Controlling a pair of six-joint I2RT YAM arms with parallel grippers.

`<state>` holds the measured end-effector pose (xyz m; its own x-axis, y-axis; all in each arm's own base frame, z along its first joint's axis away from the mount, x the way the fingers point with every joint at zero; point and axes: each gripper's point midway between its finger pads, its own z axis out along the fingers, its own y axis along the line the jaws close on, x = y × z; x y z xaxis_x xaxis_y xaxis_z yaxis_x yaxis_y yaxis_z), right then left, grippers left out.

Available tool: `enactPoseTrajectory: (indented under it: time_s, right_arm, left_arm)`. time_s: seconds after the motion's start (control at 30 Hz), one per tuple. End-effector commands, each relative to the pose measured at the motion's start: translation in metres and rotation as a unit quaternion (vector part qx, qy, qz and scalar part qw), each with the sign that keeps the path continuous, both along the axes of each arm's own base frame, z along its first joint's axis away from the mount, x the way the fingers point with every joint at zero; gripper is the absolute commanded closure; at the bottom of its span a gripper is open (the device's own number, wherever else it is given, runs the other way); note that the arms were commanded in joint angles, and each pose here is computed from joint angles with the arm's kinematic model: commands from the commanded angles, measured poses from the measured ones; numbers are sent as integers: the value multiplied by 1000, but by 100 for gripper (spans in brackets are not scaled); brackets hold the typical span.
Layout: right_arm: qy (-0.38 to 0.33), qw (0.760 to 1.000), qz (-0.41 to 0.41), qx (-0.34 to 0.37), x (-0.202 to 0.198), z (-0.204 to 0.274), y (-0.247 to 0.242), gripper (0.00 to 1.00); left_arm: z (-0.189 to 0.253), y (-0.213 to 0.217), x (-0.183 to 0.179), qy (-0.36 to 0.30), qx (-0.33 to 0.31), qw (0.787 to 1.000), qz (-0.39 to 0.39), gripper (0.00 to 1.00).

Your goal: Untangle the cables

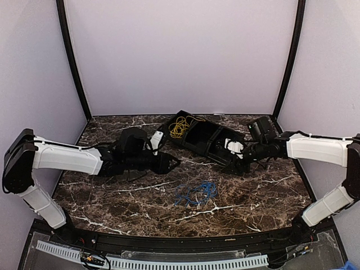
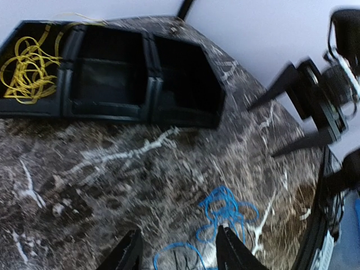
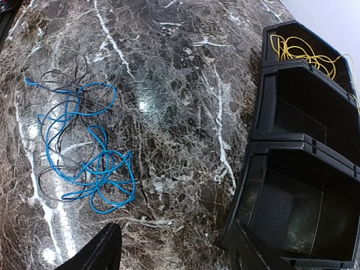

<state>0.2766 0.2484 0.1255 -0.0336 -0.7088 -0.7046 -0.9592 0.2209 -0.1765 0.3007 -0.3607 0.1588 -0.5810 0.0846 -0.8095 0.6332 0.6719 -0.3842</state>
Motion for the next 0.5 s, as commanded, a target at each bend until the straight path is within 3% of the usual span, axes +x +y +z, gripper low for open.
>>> enactPoseTrajectory:
  time_s: [0.0, 0.3, 0.47]
  right_arm:
    - [12, 999, 37, -15, -14, -13, 7, 34]
    - [15, 999, 46, -24, -19, -17, 14, 34]
    - [13, 999, 43, -26, -19, -18, 13, 34]
  left_arm:
    - [-32, 12, -48, 25, 70, 993, -92, 53]
    - [-93, 4, -52, 34, 165, 970, -173, 50]
    - [-109, -5, -49, 22, 179, 963, -202, 51]
